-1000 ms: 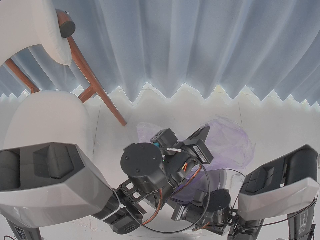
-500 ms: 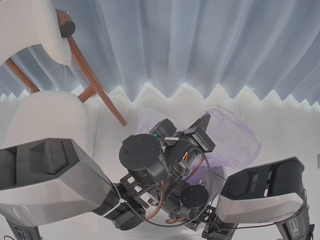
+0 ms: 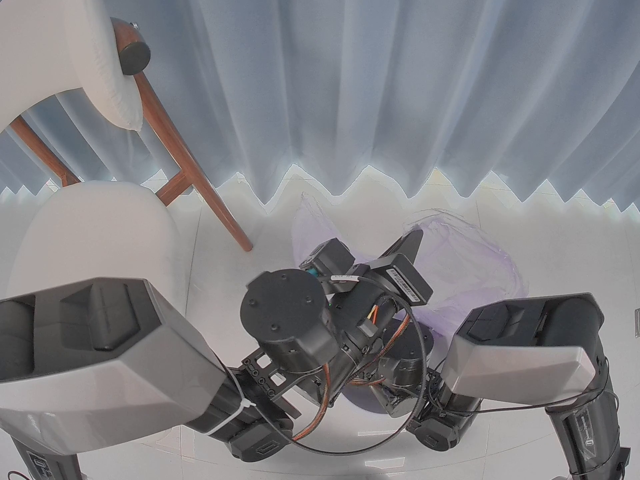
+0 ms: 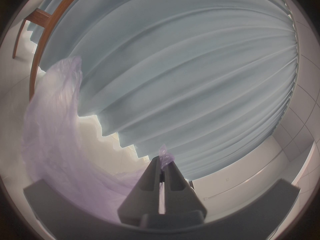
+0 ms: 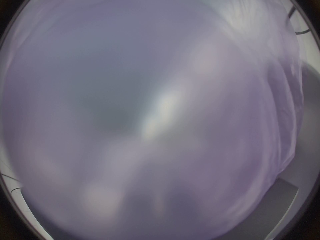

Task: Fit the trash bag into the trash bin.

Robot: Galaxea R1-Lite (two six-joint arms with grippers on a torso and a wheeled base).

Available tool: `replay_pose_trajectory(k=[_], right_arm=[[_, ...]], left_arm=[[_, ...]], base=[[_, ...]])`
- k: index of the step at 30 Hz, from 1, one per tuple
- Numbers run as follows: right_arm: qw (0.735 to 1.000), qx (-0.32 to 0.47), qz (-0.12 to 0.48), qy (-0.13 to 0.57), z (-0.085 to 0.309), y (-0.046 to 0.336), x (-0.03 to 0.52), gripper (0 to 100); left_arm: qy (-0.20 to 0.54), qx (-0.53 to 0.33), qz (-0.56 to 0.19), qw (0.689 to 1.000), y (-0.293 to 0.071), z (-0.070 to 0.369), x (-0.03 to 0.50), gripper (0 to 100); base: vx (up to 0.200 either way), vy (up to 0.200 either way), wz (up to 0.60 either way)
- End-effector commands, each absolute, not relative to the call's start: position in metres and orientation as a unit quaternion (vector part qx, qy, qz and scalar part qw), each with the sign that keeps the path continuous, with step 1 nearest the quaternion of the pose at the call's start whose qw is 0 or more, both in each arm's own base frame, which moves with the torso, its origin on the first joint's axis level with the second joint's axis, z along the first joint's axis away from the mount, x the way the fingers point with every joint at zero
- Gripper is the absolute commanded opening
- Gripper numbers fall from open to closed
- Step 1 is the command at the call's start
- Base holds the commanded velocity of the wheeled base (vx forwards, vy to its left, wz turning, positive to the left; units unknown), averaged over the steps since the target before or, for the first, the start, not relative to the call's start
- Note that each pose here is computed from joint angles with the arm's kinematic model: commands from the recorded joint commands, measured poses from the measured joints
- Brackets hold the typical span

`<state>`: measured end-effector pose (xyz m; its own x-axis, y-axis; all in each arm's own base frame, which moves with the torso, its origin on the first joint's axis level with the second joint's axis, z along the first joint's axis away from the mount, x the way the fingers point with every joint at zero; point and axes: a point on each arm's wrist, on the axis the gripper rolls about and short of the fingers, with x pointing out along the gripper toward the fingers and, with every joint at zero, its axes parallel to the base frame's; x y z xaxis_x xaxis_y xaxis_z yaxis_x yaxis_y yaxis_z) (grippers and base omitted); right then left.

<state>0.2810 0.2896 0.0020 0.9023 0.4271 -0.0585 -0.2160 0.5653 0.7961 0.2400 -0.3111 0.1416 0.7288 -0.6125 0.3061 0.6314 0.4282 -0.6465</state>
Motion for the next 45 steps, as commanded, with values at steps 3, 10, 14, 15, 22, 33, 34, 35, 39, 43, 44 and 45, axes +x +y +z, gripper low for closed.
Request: replay_pose_trajectory(k=[3, 10, 14, 15, 22, 33, 34, 35, 39, 43, 44, 45], right_arm=[[0.893, 0.414, 0.13, 0.122, -0.003, 0.253, 0.29, 0], [0.902, 0.391, 0.101, 0.151, -0.003, 0.229, 0.27, 0], [0.911, 0.369, 0.074, 0.167, -0.011, 0.211, 0.269, 0], [0.912, 0.367, 0.071, 0.168, -0.013, 0.21, 0.269, 0], [0.926, 0.318, 0.049, 0.2, -0.047, 0.199, 0.276, 0], [0.91, 0.28, 0.143, 0.272, -0.042, 0.199, 0.248, 0], [0.907, 0.279, 0.151, 0.276, -0.039, 0.198, 0.244, 0], [0.901, 0.272, 0.173, 0.291, -0.031, 0.196, 0.233, 0], [0.896, 0.215, 0.22, 0.32, -0.012, 0.184, 0.196, 0], [0.887, 0.206, 0.254, 0.325, 0.01, 0.172, 0.172, 0], [0.885, 0.205, 0.261, 0.328, 0.013, 0.168, 0.168, 0], [0.881, 0.202, 0.271, 0.331, 0.018, 0.163, 0.161, 0]], left_arm=[[-0.006, -0.384, -0.368, 0.847, -0.313, 0.137, 0.24, 0], [0.003, -0.378, -0.36, 0.853, -0.316, 0.126, 0.241, 0], [0.005, -0.374, -0.358, 0.856, -0.318, 0.124, 0.238, 0], [0.005, -0.372, -0.359, 0.856, -0.319, 0.124, 0.238, 0], [0.03, -0.335, -0.353, 0.873, -0.325, 0.095, 0.238, 0], [0.04, -0.323, -0.336, 0.884, -0.325, 0.08, 0.243, 0], [0.04, -0.323, -0.336, 0.884, -0.324, 0.08, 0.244, 0], [0.04, -0.323, -0.334, 0.884, -0.324, 0.079, 0.245, 0], [0.042, -0.322, -0.332, 0.886, -0.323, 0.077, 0.246, 0], [0.041, -0.321, -0.329, 0.887, -0.322, 0.078, 0.246, 0], [0.041, -0.319, -0.328, 0.888, -0.321, 0.078, 0.246, 0], [0.042, -0.316, -0.325, 0.89, -0.32, 0.077, 0.247, 0]], base=[[0.0, 0.0, 0.0], [0.0, 0.0, 0.0], [0.0, 0.0, 0.0], [0.0, 0.0, 0.0], [0.0, 0.0, 0.0], [0.0, 0.0, 0.0], [0.0, 0.0, 0.0], [0.0, 0.0, 0.0], [0.0, 0.0, 0.0], [0.0, 0.0, 0.0], [0.0, 0.0, 0.0], [0.0, 0.0, 0.0]])
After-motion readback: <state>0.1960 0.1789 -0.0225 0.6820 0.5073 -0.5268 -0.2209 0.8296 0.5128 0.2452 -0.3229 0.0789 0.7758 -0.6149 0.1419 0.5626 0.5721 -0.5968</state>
